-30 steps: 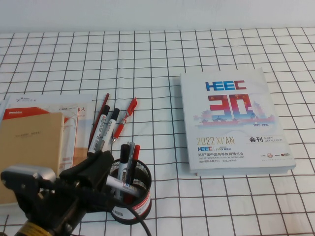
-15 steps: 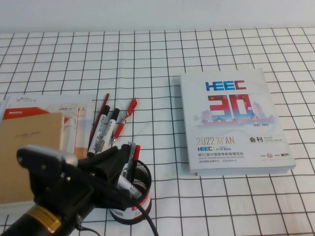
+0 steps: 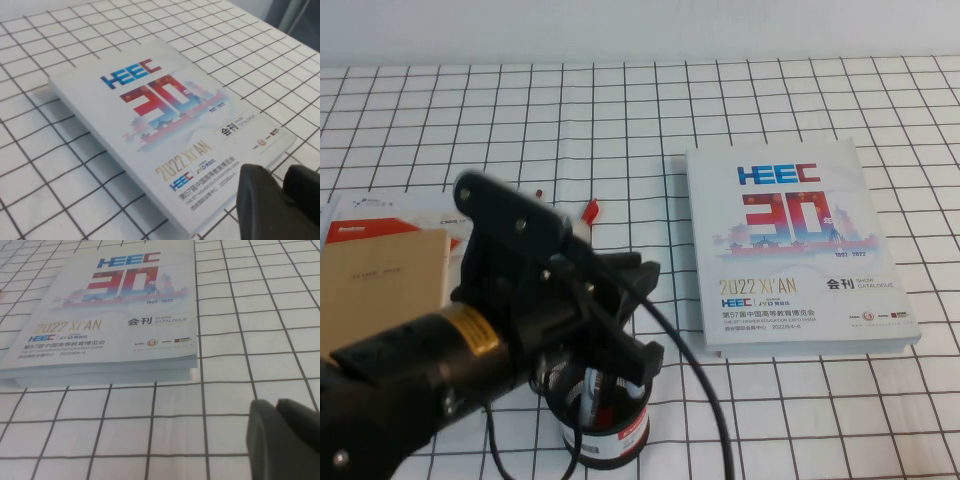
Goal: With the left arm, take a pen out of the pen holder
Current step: 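Take a marker out of the pen holder and lay it on the table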
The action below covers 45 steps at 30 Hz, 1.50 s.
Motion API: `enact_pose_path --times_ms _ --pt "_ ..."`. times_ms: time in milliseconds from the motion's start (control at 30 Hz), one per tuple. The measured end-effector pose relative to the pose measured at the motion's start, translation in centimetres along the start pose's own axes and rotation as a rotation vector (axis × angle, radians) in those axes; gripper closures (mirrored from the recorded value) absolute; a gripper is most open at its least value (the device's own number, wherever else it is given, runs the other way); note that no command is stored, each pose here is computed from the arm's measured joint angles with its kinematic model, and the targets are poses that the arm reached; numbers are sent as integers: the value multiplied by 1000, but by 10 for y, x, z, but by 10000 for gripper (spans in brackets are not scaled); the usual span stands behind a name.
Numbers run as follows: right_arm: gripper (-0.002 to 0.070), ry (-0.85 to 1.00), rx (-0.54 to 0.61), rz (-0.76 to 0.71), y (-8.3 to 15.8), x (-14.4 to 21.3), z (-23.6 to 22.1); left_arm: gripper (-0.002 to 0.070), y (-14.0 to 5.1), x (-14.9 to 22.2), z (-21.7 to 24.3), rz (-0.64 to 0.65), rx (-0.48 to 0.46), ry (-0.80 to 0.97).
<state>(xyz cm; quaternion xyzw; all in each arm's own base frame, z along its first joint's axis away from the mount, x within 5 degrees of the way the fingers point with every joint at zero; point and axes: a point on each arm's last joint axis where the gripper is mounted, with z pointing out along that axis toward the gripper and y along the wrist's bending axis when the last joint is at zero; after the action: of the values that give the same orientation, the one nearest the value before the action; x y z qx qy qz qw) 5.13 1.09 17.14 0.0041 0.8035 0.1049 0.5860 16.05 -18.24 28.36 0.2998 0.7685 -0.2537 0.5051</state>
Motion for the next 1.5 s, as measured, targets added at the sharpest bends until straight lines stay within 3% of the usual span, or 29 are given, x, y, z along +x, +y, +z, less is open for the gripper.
enact_pose_path --times_ms 233,567,767,1100,1500 --pt "691 0 0 0 0 0 0 610 -3 -38 -5 40 37 16" --pt "691 0 0 0 0 0 0 610 36 -93 -26 46 -67 77" --pt "691 0 0 0 0 0 0 610 49 -110 -18 57 -101 250" --pt "691 0 0 0 0 0 0 610 79 -117 48 63 -203 654" --pt "691 0 0 0 0 0 0 610 102 -96 137 77 -189 843"
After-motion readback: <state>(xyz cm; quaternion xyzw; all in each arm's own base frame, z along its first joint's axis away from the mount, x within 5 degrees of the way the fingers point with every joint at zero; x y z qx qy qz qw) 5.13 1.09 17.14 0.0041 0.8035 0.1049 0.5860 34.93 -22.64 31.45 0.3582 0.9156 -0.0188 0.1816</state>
